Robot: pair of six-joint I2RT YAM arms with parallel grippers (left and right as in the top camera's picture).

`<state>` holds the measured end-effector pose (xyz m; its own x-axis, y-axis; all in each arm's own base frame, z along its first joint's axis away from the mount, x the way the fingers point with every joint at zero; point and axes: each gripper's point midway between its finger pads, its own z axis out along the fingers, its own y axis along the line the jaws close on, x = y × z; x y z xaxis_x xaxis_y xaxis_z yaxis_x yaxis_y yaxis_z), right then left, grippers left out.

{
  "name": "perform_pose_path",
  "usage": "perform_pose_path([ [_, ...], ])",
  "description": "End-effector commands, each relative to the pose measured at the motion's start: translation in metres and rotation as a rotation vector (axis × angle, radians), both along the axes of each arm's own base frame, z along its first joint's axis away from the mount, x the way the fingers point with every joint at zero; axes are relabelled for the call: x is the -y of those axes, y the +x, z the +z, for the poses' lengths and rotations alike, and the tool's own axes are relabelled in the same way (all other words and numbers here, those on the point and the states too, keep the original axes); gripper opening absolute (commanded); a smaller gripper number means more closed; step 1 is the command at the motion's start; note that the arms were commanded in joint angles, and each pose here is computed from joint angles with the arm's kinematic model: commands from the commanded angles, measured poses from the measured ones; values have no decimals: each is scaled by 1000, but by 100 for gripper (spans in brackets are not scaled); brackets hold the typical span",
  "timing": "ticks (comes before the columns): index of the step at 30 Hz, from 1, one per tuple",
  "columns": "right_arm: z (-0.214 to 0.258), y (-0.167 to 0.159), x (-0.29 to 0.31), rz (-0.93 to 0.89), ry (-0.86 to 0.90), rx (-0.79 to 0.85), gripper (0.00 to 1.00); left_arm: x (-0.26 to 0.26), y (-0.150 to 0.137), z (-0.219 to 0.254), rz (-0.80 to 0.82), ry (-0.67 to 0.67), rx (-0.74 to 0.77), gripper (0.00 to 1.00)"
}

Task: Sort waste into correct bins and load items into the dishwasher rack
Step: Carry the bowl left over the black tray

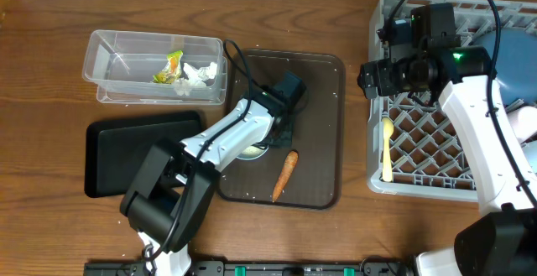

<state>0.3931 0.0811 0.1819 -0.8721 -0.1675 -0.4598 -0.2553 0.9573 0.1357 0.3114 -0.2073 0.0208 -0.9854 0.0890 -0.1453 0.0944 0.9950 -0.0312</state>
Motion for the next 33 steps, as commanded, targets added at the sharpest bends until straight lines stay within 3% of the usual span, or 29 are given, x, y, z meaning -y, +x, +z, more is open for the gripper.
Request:
perform_pose_path([
  [1,0,-1,2,-16,-9,0,91,-4,1,13,-3,5,35,6],
  [8,-2,-2,9,-33,-46,-6,91,-24,8,67,37,1,158,6],
  [15,-2,-1,13,-44,-45,-6,91,-77,16,111,189,-67,199,6],
  [24,-2,0,18,-57,-45,-8,91,-125,25,126,213,-438,112,6],
  [33,-2,0,19,-59,-45,-6,91,-178,16,131,233,-804,179,6],
])
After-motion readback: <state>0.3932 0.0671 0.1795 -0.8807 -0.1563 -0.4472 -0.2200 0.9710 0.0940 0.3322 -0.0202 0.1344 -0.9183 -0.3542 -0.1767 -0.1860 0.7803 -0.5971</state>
